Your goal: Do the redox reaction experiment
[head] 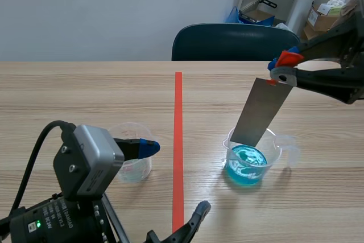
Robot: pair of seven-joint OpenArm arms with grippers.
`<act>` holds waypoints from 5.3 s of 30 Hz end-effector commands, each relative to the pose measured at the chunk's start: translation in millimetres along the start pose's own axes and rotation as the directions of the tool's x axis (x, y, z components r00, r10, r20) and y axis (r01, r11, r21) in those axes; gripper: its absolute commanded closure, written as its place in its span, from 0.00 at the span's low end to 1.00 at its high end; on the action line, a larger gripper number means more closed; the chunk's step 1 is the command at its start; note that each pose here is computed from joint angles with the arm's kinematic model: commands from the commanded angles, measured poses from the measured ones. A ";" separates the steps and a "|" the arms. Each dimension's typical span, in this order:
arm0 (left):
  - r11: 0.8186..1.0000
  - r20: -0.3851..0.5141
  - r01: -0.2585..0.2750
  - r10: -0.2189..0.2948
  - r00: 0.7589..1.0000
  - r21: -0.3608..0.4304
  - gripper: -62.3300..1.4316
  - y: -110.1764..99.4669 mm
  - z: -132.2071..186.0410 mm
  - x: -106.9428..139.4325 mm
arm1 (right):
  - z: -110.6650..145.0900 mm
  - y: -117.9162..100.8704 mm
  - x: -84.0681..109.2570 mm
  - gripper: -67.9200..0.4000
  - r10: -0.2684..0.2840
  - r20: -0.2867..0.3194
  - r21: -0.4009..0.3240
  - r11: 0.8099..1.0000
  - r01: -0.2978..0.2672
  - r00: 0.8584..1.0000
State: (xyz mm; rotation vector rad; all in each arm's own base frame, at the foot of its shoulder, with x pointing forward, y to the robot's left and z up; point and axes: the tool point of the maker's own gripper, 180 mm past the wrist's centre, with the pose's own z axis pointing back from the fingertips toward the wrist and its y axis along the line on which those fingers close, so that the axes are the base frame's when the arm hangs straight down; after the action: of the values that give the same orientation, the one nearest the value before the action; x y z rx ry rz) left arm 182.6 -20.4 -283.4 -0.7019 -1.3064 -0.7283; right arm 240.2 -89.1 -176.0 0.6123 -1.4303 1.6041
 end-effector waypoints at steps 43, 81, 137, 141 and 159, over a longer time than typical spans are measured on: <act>1.000 0.046 -0.008 0.008 0.999 -0.001 0.00 -2.5 -3.3 12.6 | 18.6 -20.4 71.4 0.98 -0.056 0.013 0.066 0.996 0.055 0.998; 1.000 0.052 -0.012 0.012 0.999 0.001 0.00 -3.2 -4.6 13.9 | 18.6 -20.3 70.7 0.98 -0.056 0.009 0.066 0.996 0.055 0.998; 1.000 0.052 -0.012 0.012 0.999 0.001 0.00 -3.2 -4.6 13.9 | 18.6 -20.3 70.7 0.98 -0.056 0.009 0.066 0.996 0.055 0.998; 1.000 0.052 -0.012 0.012 0.999 0.001 0.00 -3.2 -4.6 13.9 | 18.6 -20.3 70.7 0.98 -0.056 0.009 0.066 0.996 0.055 0.998; 1.000 0.088 -0.017 0.015 0.996 0.023 0.66 0.5 -15.1 23.1 | 18.6 -20.3 70.7 0.98 -0.056 0.009 0.066 0.996 0.055 0.998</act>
State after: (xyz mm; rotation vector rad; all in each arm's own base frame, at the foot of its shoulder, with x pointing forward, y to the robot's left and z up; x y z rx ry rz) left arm 189.6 -25.9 -277.5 -0.6987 -1.3376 -0.6945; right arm 217.9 -88.2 -114.1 0.6913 -1.3370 1.6073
